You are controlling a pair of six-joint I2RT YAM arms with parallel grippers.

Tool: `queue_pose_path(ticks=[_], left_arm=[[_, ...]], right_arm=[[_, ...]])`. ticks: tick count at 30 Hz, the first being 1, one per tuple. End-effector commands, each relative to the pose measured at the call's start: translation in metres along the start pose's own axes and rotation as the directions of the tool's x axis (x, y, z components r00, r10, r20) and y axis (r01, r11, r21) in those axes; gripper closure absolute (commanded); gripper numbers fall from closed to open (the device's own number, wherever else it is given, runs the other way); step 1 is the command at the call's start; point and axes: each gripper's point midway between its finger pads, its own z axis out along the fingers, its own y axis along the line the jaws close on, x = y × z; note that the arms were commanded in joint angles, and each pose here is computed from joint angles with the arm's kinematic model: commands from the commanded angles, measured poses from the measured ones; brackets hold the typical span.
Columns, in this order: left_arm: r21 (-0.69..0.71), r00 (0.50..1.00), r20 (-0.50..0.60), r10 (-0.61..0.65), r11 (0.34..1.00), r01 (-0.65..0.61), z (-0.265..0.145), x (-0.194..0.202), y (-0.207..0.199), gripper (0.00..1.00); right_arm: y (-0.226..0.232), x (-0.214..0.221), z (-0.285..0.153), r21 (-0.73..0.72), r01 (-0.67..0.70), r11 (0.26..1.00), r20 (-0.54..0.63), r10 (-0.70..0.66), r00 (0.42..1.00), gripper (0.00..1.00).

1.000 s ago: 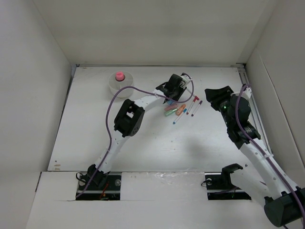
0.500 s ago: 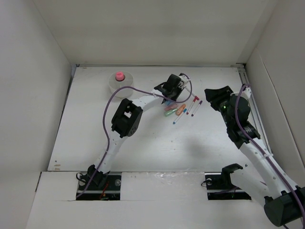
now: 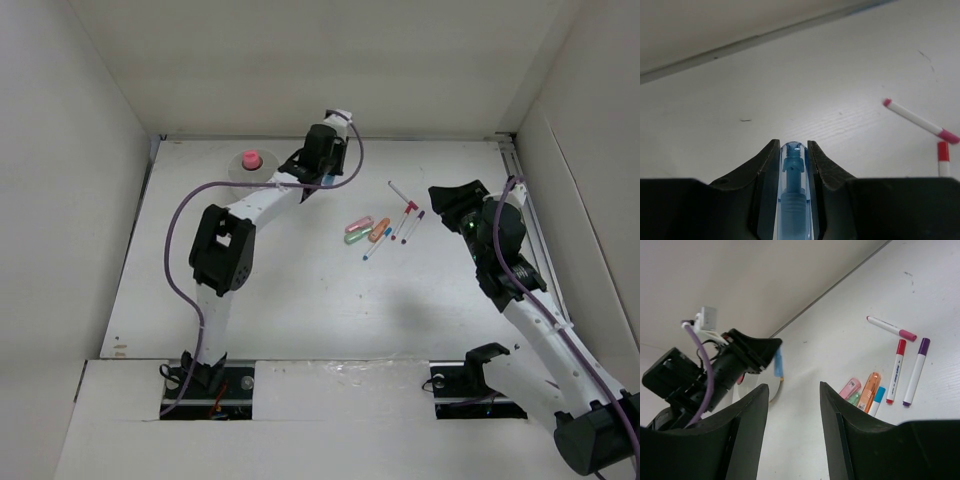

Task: Sort the stationery into containers
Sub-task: Pick up the stationery from the center of the board, then place the stationery in the storage box.

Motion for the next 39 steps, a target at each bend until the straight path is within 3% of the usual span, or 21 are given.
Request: queue_pose_path(ticks=[1,8,17,21,30,39], left_arm=[[-0.091,0.979,0.174,-0.103,0.989,0.120,-0.023,-0.055,0.035,0.85],[-0.277,0.935,0.320,-0.155,0.928,0.249,-0.040,-0.083,0.104,0.84],[-0.536,0.894,0.434,-0.115,0.764,0.359,-0.044,-0.100,0.157,0.82],[-0.620,0.893,0.445,-0.074,0.694,0.366,-0.042,-0.096,0.173,0.82],[-0.715,0.913,0.407,0.003,0.623,0.317,-0.040,-0.091,0.218,0.80],[-0.733,0.920,0.391,0.024,0.613,0.296,-0.038,-0.082,0.231,0.80]], right_arm=[[0.024,-0.020,-0.006,-0.075,-0.004,0.997,0.044,0.007,0.999,0.49],[0.026,-0.019,-0.007,-0.082,-0.004,0.997,0.036,0.007,0.999,0.49],[0.023,-0.014,-0.004,-0.083,-0.002,0.997,0.021,0.004,1.000,0.49],[0.022,-0.015,-0.004,-0.077,-0.002,0.997,0.028,0.004,1.000,0.49],[0.025,-0.015,-0.004,-0.091,-0.004,0.996,0.025,0.006,1.000,0.49],[0.021,-0.003,0.007,-0.085,0.001,0.996,-0.008,-0.001,1.000,0.49]])
